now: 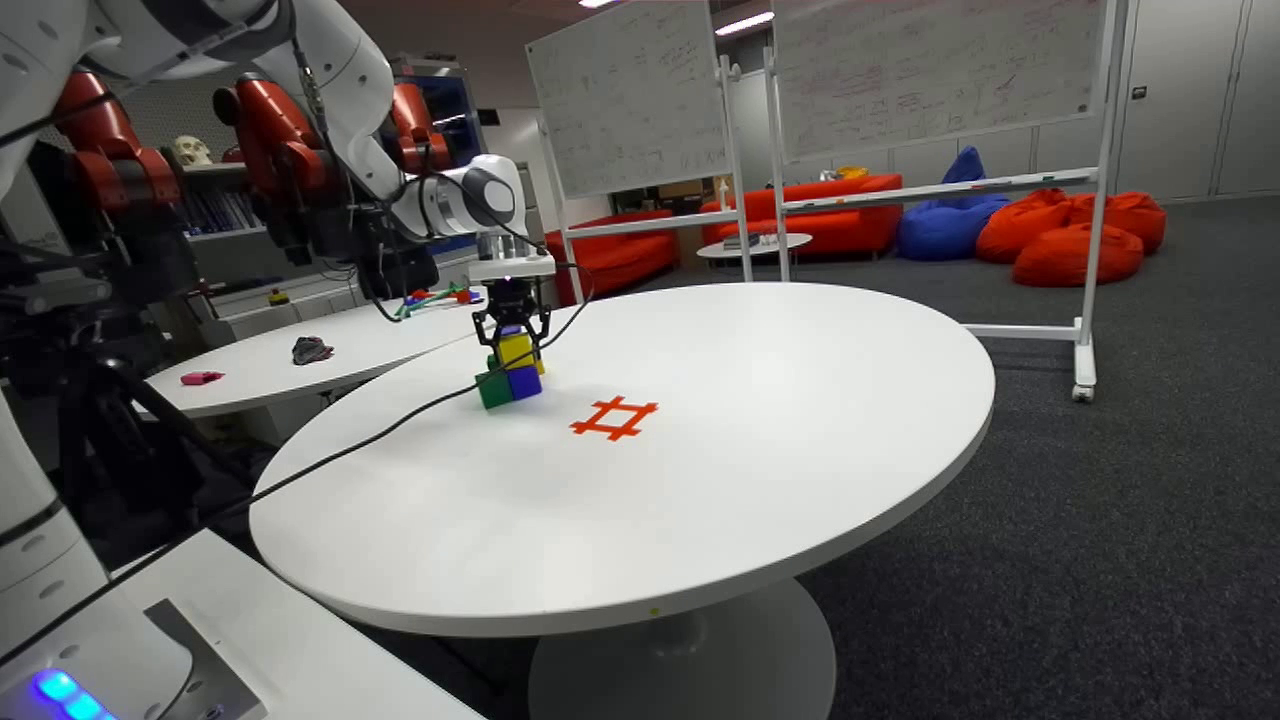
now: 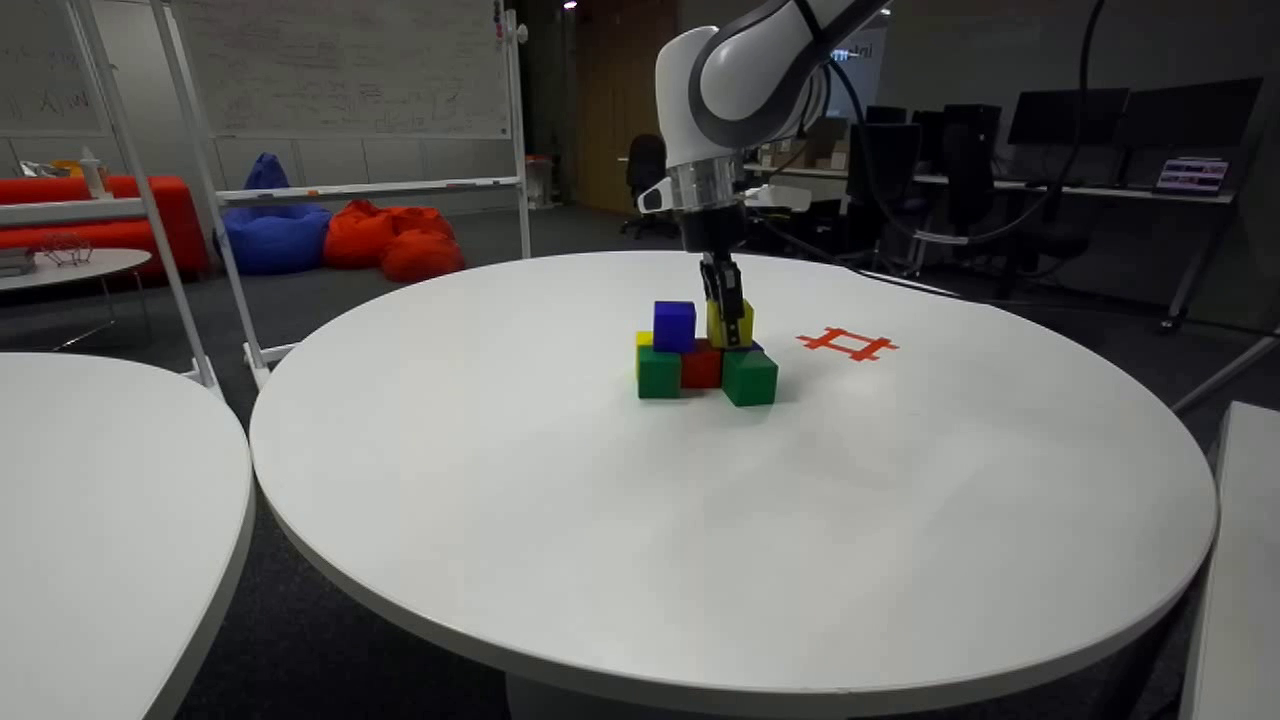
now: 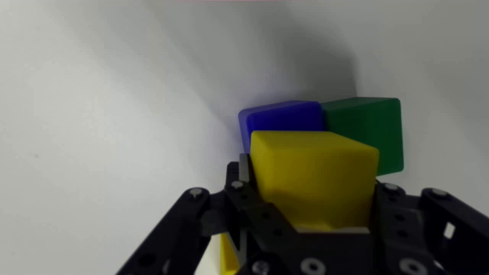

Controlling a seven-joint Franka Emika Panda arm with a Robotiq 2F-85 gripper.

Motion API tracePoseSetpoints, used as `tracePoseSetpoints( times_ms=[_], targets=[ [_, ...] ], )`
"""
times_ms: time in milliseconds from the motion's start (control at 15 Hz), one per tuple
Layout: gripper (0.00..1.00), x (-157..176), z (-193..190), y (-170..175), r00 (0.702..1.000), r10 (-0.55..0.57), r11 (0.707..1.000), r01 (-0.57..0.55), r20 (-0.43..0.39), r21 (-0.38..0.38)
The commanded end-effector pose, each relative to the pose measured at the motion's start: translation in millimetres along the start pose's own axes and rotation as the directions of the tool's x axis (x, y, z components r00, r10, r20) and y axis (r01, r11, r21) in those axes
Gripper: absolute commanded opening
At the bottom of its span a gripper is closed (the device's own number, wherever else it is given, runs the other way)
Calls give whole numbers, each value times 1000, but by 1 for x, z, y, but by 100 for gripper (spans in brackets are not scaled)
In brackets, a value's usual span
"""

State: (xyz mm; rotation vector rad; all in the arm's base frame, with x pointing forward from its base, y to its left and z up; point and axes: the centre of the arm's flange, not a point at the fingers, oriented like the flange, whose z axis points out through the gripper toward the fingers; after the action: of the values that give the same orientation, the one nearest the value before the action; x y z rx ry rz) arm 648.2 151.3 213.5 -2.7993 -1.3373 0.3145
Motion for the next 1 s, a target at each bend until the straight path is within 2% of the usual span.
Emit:
tracePoseSetpoints(
  times_ms=[0, 733, 933],
  targets=[
    [32, -7, -1, 11, 1000, 27, 1000, -27, -7, 9],
    [32, -32, -6, 44, 995, 103, 994, -103, -17, 37],
    [32, -46, -11, 51, 987, 149, 987, -146, -52, 61]
  ],
)
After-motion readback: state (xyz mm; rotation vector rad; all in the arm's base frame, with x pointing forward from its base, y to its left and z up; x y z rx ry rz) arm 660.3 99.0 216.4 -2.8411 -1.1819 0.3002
